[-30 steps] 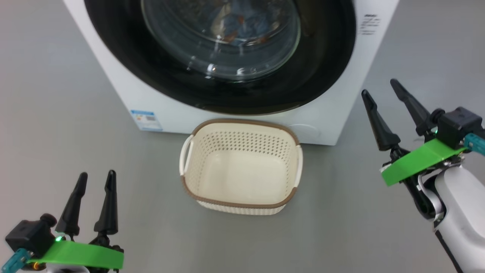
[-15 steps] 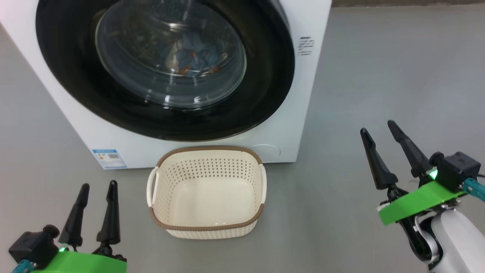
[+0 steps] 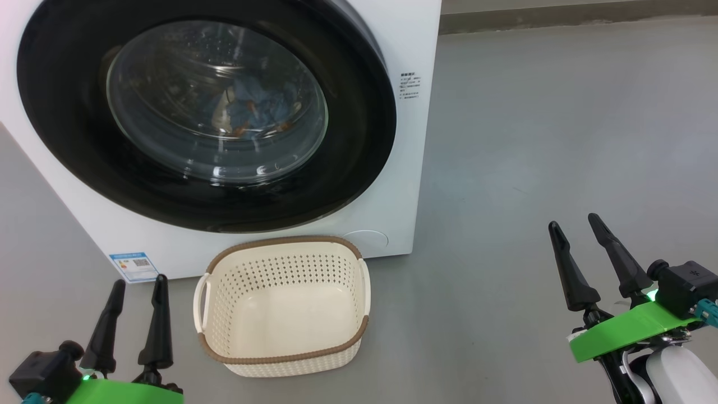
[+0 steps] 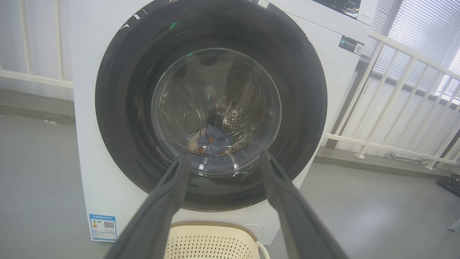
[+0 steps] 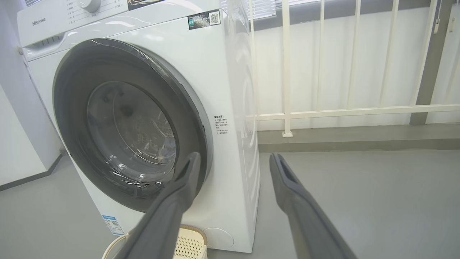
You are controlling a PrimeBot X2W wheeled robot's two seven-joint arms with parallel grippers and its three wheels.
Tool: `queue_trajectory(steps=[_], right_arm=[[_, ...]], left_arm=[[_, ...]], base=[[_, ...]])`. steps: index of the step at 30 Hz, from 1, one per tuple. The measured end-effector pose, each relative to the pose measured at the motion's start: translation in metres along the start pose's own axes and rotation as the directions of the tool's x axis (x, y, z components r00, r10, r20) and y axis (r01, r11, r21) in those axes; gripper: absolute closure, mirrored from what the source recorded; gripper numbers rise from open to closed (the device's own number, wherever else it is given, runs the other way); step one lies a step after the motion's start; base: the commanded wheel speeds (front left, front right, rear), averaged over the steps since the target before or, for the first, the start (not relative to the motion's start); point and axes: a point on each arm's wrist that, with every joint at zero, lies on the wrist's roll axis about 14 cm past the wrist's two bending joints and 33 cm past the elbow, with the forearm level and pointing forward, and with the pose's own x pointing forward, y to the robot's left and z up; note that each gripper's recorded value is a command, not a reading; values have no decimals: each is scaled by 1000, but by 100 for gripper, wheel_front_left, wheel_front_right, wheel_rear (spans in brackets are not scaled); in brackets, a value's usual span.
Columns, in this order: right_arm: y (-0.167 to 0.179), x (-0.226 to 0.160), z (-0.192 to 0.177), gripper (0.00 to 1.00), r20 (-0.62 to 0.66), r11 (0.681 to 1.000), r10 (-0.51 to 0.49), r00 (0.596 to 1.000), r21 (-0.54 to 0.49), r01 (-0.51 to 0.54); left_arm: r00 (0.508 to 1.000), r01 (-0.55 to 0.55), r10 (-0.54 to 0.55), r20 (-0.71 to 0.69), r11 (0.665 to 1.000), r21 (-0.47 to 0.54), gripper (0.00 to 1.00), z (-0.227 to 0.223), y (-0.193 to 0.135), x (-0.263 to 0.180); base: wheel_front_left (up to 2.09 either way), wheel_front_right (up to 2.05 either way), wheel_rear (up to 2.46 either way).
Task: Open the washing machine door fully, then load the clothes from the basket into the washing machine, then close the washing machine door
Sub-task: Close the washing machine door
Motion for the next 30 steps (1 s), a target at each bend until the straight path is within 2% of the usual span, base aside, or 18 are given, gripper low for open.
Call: queue_trajectory(steps=[12, 17, 30], right_arm=[[-4, -7, -5, 0, -13, 1000, -26, 1000, 0, 26], [-9, -8, -11, 0, -33, 999, -36, 999, -12, 36], [-9, -7, -16, 0, -46, 999, -39, 998, 13, 40]], left_arm=[[1000, 4, -4, -14, 1000, -3, 0, -6, -5, -3], [999, 25, -24, -30, 999, 43, 0, -8, -5, -4], [999, 18, -16, -33, 998, 57, 0, -8, -1, -6]], base=[[0, 0, 0], [0, 0, 0], [0, 0, 0]])
